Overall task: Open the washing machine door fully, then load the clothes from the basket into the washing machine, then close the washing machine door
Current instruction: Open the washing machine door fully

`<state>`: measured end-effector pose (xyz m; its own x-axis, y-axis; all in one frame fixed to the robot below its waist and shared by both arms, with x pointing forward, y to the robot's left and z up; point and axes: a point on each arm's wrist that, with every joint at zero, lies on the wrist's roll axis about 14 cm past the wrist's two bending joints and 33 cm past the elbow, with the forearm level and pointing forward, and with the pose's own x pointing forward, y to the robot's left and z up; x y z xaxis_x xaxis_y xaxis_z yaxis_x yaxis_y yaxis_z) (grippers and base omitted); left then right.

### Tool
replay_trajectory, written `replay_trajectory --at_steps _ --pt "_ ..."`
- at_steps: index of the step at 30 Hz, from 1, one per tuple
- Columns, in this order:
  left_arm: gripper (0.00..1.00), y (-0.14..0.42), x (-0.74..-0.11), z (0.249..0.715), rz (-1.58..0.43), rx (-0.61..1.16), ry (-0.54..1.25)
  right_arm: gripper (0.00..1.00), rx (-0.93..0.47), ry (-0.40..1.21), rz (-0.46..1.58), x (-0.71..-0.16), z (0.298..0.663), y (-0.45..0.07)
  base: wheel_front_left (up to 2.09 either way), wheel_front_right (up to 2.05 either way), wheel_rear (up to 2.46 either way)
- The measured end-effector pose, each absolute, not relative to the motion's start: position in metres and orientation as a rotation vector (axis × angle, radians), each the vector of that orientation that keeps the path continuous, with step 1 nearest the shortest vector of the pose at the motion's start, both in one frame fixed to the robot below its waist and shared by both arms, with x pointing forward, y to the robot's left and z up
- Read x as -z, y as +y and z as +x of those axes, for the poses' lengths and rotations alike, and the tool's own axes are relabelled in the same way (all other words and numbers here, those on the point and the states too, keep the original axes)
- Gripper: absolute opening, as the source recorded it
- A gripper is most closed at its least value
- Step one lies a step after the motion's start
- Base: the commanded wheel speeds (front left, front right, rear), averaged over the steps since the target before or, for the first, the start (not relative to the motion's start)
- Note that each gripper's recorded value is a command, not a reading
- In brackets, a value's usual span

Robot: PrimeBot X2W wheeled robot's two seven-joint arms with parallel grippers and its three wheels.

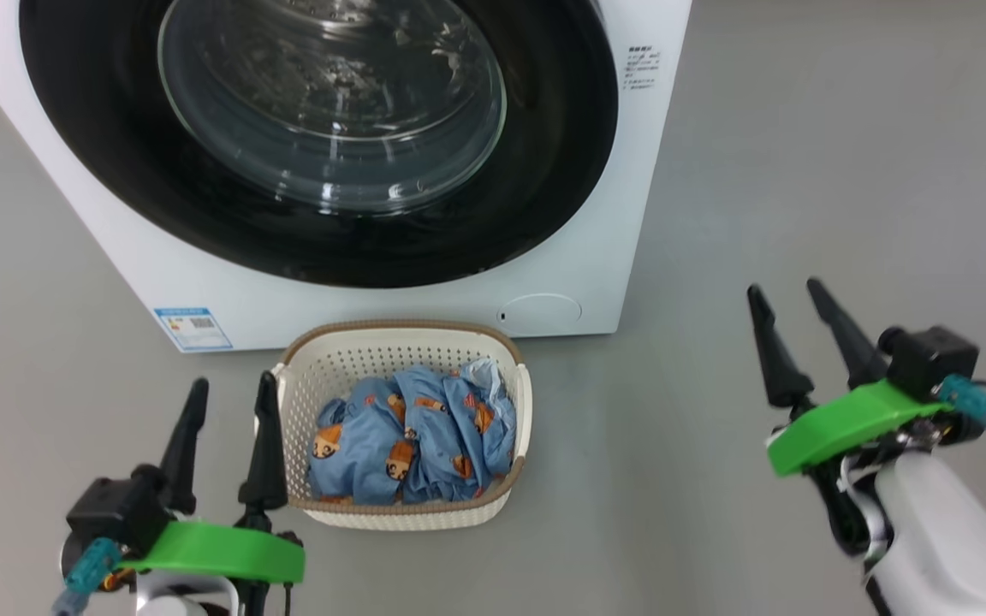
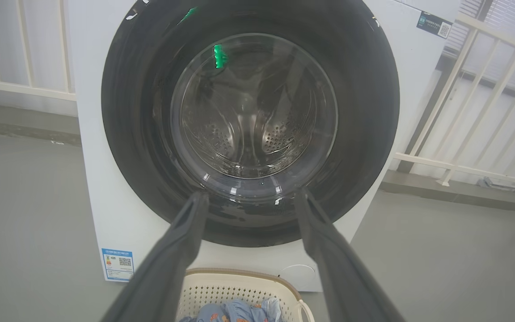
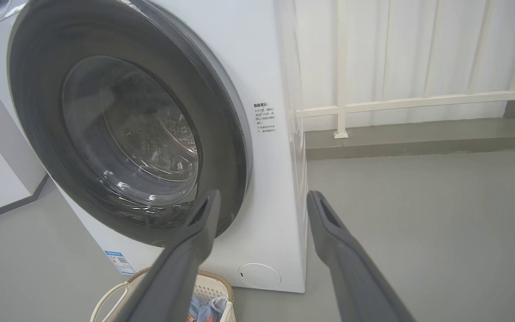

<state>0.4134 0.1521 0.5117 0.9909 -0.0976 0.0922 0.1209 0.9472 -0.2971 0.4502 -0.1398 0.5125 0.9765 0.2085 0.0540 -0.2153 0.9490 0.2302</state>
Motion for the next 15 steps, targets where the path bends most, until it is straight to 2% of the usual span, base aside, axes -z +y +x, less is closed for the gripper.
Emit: replay_trajectory --at_steps 6,7,8,9,10,11,15 --pt "1.00 0.155 -0.510 0.422 -0.311 0.099 -0.079 0.98 -0.224 -0.062 0.250 -0.526 0.476 -0.141 0.00 0.00 0.00" --pt "1.00 0.156 -0.508 0.423 -0.311 0.097 -0.075 0.78 -0.221 -0.064 0.255 -0.527 0.481 -0.144 0.00 0.00 0.00" --pt "1.00 0.157 -0.506 0.424 -0.312 0.094 -0.071 0.45 -0.217 -0.067 0.258 -0.528 0.486 -0.147 0.00 0.00 0.00" --pt "1.00 0.157 -0.504 0.425 -0.312 0.092 -0.067 0.45 -0.211 -0.071 0.267 -0.530 0.490 -0.149 0.00 0.00 0.00" --pt "1.00 0.158 -0.503 0.427 -0.313 0.090 -0.066 0.29 -0.205 -0.077 0.273 -0.532 0.495 -0.152 0.00 0.00 0.00" --pt "1.00 0.158 -0.503 0.429 -0.312 0.088 -0.067 0.00 -0.198 -0.084 0.280 -0.534 0.500 -0.156 0.00 0.00 0.00" --pt "1.00 0.162 -0.503 0.435 -0.310 0.079 -0.070 0.00 -0.173 -0.115 0.340 -0.546 0.520 -0.169 0.00 0.00 0.00"
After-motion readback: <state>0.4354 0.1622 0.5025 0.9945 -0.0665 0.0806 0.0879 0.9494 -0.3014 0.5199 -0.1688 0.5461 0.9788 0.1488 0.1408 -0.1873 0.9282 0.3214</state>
